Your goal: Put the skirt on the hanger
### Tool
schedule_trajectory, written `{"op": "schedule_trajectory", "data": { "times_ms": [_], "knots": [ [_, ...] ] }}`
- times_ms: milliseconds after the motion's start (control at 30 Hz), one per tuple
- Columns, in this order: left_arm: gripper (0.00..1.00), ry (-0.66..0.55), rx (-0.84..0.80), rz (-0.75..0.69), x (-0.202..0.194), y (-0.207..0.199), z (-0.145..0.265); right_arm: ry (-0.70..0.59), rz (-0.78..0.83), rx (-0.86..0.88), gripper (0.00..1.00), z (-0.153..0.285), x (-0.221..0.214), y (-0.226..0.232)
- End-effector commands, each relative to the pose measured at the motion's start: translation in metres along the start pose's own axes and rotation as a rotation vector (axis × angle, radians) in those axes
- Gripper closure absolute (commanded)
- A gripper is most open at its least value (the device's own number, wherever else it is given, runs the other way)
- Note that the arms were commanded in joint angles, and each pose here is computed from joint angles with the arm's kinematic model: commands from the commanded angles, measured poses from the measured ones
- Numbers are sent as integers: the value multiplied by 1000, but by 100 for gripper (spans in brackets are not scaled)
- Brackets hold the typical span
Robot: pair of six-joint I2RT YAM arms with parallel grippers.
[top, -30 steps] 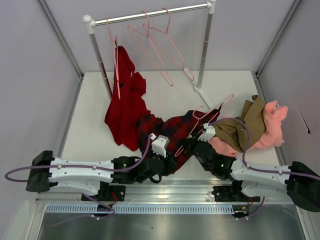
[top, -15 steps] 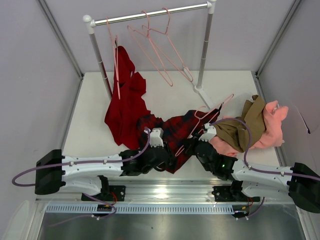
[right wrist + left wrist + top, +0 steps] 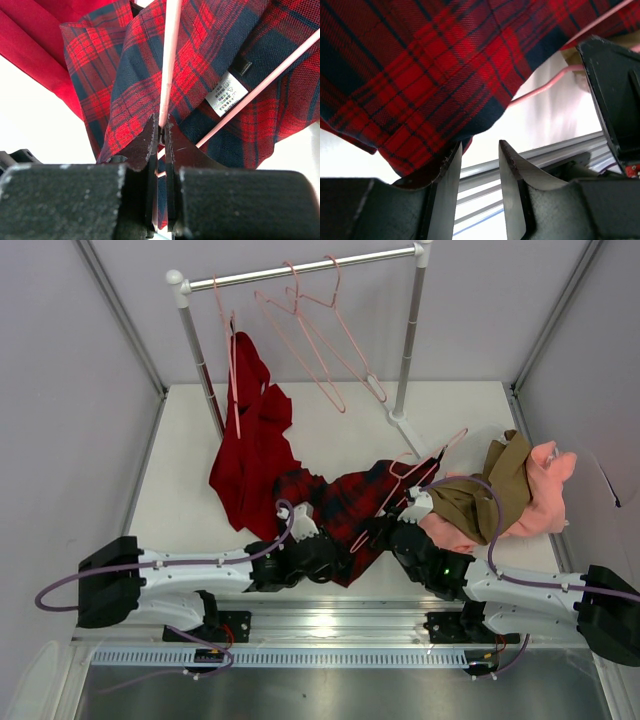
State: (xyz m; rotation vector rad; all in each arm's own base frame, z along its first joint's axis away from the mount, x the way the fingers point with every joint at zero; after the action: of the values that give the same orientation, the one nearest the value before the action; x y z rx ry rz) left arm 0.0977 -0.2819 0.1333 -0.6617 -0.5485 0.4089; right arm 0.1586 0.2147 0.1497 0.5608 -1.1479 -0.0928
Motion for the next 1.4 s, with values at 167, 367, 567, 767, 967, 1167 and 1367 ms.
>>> {"op": "schedule_trajectory", "data": {
  "times_ms": [167, 367, 567, 767, 967, 1167, 1367],
  "knots": [
    [58, -79, 56, 199, 6, 5, -13, -30, -26, -47, 100, -4, 4, -5],
    [60, -103, 69, 237, 9, 6, -23, -26, -22, -44, 100, -4, 3, -4],
    [60, -161, 79, 282, 19, 7, -28, -21, -23, -47, 100, -5, 2, -5],
    [59, -168, 128, 297, 15, 14, -37, -14, -20, -53, 100, -4, 1, -7],
    [59, -153, 132, 313, 13, 13, -45, -10, -22, -54, 100, -4, 0, -9],
    [60, -184, 119, 334, 23, 10, -49, -15, -5, -73, 100, -5, 1, -12],
    [60, -174, 132, 340, 24, 13, -54, -18, -3, -78, 100, -4, 3, -16]
  ]
}}
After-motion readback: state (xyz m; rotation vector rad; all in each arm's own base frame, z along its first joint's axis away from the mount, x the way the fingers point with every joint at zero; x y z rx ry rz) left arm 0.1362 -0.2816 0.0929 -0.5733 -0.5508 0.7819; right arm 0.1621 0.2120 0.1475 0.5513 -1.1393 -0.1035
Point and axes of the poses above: each gripper's point midway between its finger pads, its own z axis back along the fingers, its own y axis along the line the jaws close on, x = y × z, the point moved 7 cm from there along z, back along the fingers, and after that the axes turned 7 degrees about z, right-handed, at the moved point
